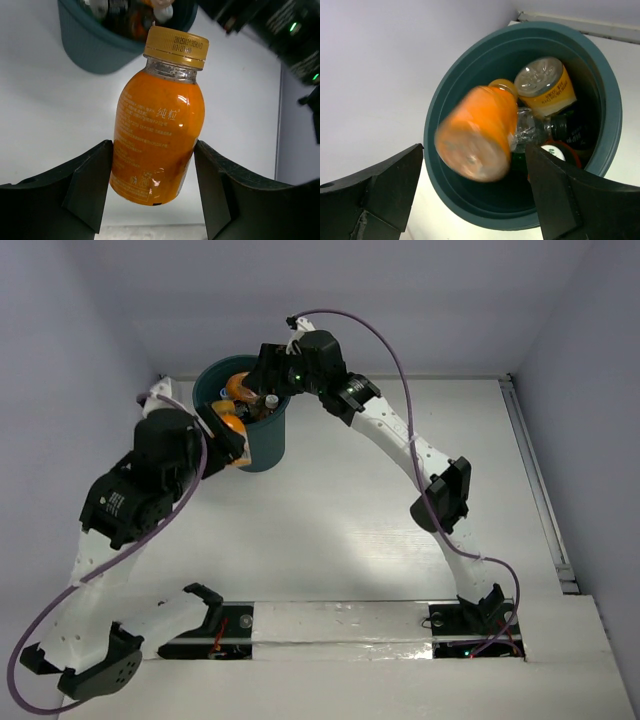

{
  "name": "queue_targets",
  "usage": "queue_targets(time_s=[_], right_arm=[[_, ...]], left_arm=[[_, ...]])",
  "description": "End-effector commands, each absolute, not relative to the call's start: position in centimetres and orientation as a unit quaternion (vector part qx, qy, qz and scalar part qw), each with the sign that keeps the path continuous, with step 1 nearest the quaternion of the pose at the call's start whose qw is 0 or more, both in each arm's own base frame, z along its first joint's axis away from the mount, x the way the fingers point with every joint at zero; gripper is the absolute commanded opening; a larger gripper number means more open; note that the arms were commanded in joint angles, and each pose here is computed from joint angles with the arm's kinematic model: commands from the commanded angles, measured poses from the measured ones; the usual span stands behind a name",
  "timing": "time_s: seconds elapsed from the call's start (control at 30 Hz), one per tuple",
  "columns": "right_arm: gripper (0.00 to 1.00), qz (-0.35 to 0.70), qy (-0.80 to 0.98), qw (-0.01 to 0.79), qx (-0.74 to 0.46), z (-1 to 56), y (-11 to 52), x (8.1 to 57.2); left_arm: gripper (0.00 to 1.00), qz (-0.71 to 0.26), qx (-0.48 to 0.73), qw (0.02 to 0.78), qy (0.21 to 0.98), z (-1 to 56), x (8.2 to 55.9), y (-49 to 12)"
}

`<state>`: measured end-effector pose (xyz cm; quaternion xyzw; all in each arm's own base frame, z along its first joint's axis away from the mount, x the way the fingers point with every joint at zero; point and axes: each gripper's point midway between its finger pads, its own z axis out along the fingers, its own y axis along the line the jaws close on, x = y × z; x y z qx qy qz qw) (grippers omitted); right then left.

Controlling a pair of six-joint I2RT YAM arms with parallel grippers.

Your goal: Put the plastic bottles in the bin

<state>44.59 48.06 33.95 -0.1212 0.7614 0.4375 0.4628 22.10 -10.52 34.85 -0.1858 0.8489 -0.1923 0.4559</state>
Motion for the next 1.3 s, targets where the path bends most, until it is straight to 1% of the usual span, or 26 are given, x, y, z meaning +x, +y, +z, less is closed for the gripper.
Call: queue_targets(time_s=[0.0,0.07,0.1,0.17,0.2,0.27,0.3,0.4,0.43,0.47,0.57,0.6,0.63,0.67,0.7,0.8,0.83,0.9,0.93,1.13,1.17,1.27], right_arm=[[0.88,0.458,0.726,0.495,-0.132,38.8,47.3,43.4],[0.89,0.456,0.728,0.495,-0.131,39.0,47.0,43.2],[0.89,0.455,0.73,0.493,-0.131,38.7,47.0,43.2],[0.89,0.456,0.727,0.496,-0.128,39.2,46.6,42.9],[0.89,0.463,0.712,0.513,-0.125,41.3,46.0,42.4],[0.88,0.461,0.707,0.523,-0.119,42.0,45.3,42.2],[0.87,0.462,0.699,0.533,-0.118,43.7,44.5,41.5],[0.86,0.442,0.704,0.545,-0.107,43.9,42.8,41.6],[0.85,0.443,0.696,0.555,-0.106,45.4,41.8,40.8],[0.83,0.431,0.708,0.55,-0.104,44.0,41.2,41.0],[0.64,0.423,0.698,0.57,-0.097,45.6,39.2,39.7],[0.48,0.414,0.708,0.564,-0.098,43.9,38.9,39.6],[0.44,0.411,0.708,0.565,-0.1,43.8,38.5,39.3],[0.41,0.414,0.701,0.572,-0.1,44.8,37.7,38.3],[0.41,0.408,0.711,0.563,-0.104,43.2,37.5,38.1],[0.41,0.415,0.702,0.569,-0.105,43.7,36.2,36.4],[0.41,0.41,0.713,0.559,-0.108,42.0,36.1,36.2],[0.42,0.415,0.709,0.559,-0.111,42.2,35.4,35.1],[0.42,0.413,0.716,0.551,-0.113,41.2,35.3,34.9],[0.44,0.413,0.724,0.54,-0.118,39.8,34.7,33.8],[0.44,0.412,0.724,0.54,-0.117,39.7,34.6,33.7],[0.45,0.408,0.729,0.538,-0.116,39.1,34.4,33.7]], left_arm=[[0.38,-0.16,-0.172,0.498,0.834,38.0,25.0,-8.9],[0.38,-0.169,-0.173,0.531,0.812,40.9,26.3,-8.2],[0.38,-0.151,-0.175,0.535,0.813,41.1,27.5,-7.5],[0.37,-0.152,-0.179,0.558,0.796,43.3,28.5,-7.4],[0.37,-0.153,-0.179,0.553,0.799,43.2,29.6,-7.9],[0.37,-0.169,-0.185,0.572,0.781,44.9,30.9,-8.2],[0.37,-0.172,-0.188,0.575,0.778,45.0,31.5,-8.2],[0.37,-0.16,-0.207,0.579,0.772,44.4,33.8,-7.3],[0.37,-0.152,-0.217,0.572,0.777,43.2,34.7,-6.5],[0.37,-0.153,-0.221,0.578,0.77,43.2,35.5,-6.2],[0.37,-0.137,-0.244,0.57,0.773,41.0,37.7,-4.0],[0.37,-0.133,-0.25,0.567,0.774,40.5,38.3,-3.5],[0.37,-0.131,-0.251,0.558,0.78,39.4,39.0,-3.1],[0.37,-0.125,-0.258,0.558,0.779,39.1,39.4,-2.3],[0.37,-0.129,-0.254,0.555,0.781,38.8,39.7,-2.5],[0.37,-0.133,-0.247,0.544,0.791,37.3,41.2,-3.0],[0.37,-0.137,-0.245,0.535,0.797,36.5,41.9,-3.3],[0.37,-0.148,-0.246,0.525,0.801,35.5,42.5,-3.8],[0.37,-0.154,-0.244,0.518,0.805,34.9,42.8,-4.2],[0.38,-0.159,-0.251,0.487,0.821,31.5,43.7,-5.4],[0.38,-0.159,-0.254,0.479,0.825,30.8,43.6,-5.5],[0.5,-0.172,-0.251,0.467,0.83,29.9,43.1,-6.7]])
